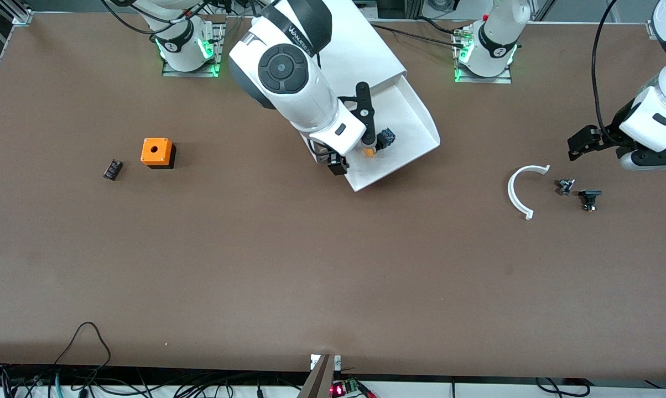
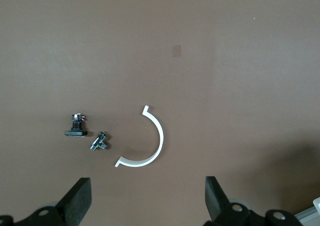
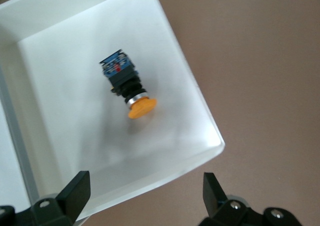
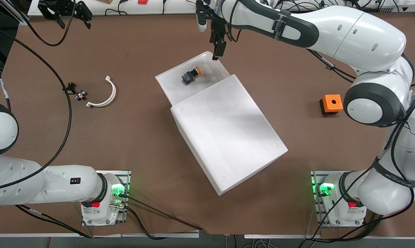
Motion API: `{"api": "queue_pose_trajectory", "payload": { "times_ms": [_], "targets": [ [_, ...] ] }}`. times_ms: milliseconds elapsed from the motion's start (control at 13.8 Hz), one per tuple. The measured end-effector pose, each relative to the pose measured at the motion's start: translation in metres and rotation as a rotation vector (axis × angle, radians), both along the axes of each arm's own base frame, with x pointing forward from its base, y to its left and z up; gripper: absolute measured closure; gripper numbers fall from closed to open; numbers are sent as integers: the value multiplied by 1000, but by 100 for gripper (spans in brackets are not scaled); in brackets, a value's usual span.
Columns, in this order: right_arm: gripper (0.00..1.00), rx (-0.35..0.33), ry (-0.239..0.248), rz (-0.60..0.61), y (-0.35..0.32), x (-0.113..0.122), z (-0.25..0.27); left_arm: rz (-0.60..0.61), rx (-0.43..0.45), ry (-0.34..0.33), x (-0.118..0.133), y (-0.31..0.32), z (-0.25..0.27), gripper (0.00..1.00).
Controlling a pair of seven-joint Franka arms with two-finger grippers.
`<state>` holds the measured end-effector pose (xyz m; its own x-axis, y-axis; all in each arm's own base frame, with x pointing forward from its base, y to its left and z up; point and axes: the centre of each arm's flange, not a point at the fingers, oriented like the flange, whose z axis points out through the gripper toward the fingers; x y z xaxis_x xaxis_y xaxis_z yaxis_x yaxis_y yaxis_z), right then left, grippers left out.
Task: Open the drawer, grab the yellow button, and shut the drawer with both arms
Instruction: 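Lower the right gripper onto the orange-capped button and close it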
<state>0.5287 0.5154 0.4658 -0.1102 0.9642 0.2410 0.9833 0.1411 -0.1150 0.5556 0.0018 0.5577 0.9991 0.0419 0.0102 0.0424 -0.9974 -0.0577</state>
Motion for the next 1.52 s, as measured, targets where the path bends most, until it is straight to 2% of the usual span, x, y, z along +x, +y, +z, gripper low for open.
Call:
{"api": "queue_pose_trajectory", "payload": {
  "times_ms": [145, 363, 508, 1233, 1523],
  "targets": [
    [0, 10, -6, 31, 11, -6, -6, 2, 0, 0, 0, 1, 0, 0],
    [0, 90, -65, 26, 39, -8, -25, 6, 0, 0, 0, 1, 0, 0],
    [0, 106, -75, 31, 51, -10, -41, 8, 0, 0, 0, 1, 0, 0],
    [0, 44, -28, 73, 57, -26, -53, 12, 0, 0, 0, 1, 0, 0],
    [0, 31, -30, 102, 69, -41, -56, 13, 0, 4, 1, 1, -2, 0]
  ]
}}
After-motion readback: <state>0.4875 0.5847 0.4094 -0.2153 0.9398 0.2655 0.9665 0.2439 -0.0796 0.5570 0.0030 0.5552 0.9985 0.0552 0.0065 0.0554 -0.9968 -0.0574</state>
